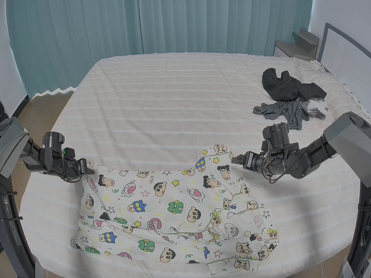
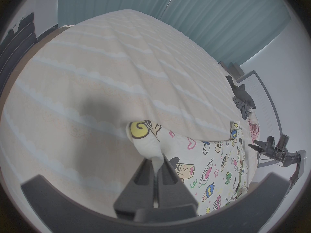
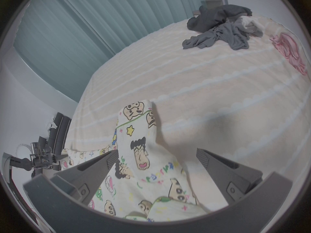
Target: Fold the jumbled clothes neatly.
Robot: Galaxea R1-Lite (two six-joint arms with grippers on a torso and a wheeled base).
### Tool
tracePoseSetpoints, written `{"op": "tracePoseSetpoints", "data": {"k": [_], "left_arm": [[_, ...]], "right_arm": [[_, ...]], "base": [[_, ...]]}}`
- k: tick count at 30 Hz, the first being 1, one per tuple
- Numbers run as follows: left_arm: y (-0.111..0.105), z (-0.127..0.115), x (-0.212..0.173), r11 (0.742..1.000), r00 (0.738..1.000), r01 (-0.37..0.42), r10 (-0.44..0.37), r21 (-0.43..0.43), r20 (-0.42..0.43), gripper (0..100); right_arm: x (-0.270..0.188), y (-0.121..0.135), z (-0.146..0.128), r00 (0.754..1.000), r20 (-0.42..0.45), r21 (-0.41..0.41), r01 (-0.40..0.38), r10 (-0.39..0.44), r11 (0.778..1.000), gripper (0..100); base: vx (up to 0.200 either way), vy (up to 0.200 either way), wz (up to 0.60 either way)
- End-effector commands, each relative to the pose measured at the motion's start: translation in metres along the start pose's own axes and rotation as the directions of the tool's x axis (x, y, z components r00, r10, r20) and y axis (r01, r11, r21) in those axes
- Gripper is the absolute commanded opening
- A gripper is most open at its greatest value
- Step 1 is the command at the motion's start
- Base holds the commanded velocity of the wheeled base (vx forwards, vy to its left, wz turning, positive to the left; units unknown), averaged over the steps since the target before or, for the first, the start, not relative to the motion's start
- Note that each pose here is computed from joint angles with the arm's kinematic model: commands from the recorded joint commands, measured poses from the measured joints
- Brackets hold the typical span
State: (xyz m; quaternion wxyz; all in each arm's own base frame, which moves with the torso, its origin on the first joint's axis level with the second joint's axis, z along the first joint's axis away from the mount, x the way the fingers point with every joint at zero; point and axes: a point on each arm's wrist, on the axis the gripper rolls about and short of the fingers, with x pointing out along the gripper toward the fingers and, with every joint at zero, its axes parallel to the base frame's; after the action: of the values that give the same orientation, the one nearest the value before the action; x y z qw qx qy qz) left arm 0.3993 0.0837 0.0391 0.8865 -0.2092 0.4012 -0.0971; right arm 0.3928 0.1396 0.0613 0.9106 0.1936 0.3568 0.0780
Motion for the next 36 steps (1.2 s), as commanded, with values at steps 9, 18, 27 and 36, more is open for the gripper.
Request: {"op": "tracePoseSetpoints", "data": {"k": [9, 18, 27, 36], "left_arm": [[-0.008, 0.005, -0.012, 1.0, 1.0, -0.003, 0.003, 0.009, 0.026, 0], [-0.013, 0.002, -0.009, 1.0, 1.0, 0.004, -0.004, 0.016, 0.013, 0], [-0.018, 0.005, -0.01, 0.999, 0.999, -0.035, 0.034, 0.029, 0.031, 0], [-0.025, 0.012, -0.022, 0.999, 0.997, -0.037, 0.036, 0.022, 0.066, 0]], "right_arm": [[0.082, 0.01, -0.011, 0.996, -0.081, -0.045, -0.032, 0.028, 0.998, 100], [0.1, 0.02, -0.014, 0.997, -0.071, -0.027, -0.035, 0.033, 0.999, 0], [0.08, 0.02, 0.007, 0.999, 0.005, 0.058, -0.041, 0.041, 0.997, 0], [0.057, 0.014, 0.009, 0.988, 0.122, 0.101, -0.108, 0.095, 0.989, 0]], "base": [[0.0, 0.0, 0.0], [0.0, 0.0, 0.0], [0.0, 0.0, 0.0], [0.0, 0.0, 0.0]]}}
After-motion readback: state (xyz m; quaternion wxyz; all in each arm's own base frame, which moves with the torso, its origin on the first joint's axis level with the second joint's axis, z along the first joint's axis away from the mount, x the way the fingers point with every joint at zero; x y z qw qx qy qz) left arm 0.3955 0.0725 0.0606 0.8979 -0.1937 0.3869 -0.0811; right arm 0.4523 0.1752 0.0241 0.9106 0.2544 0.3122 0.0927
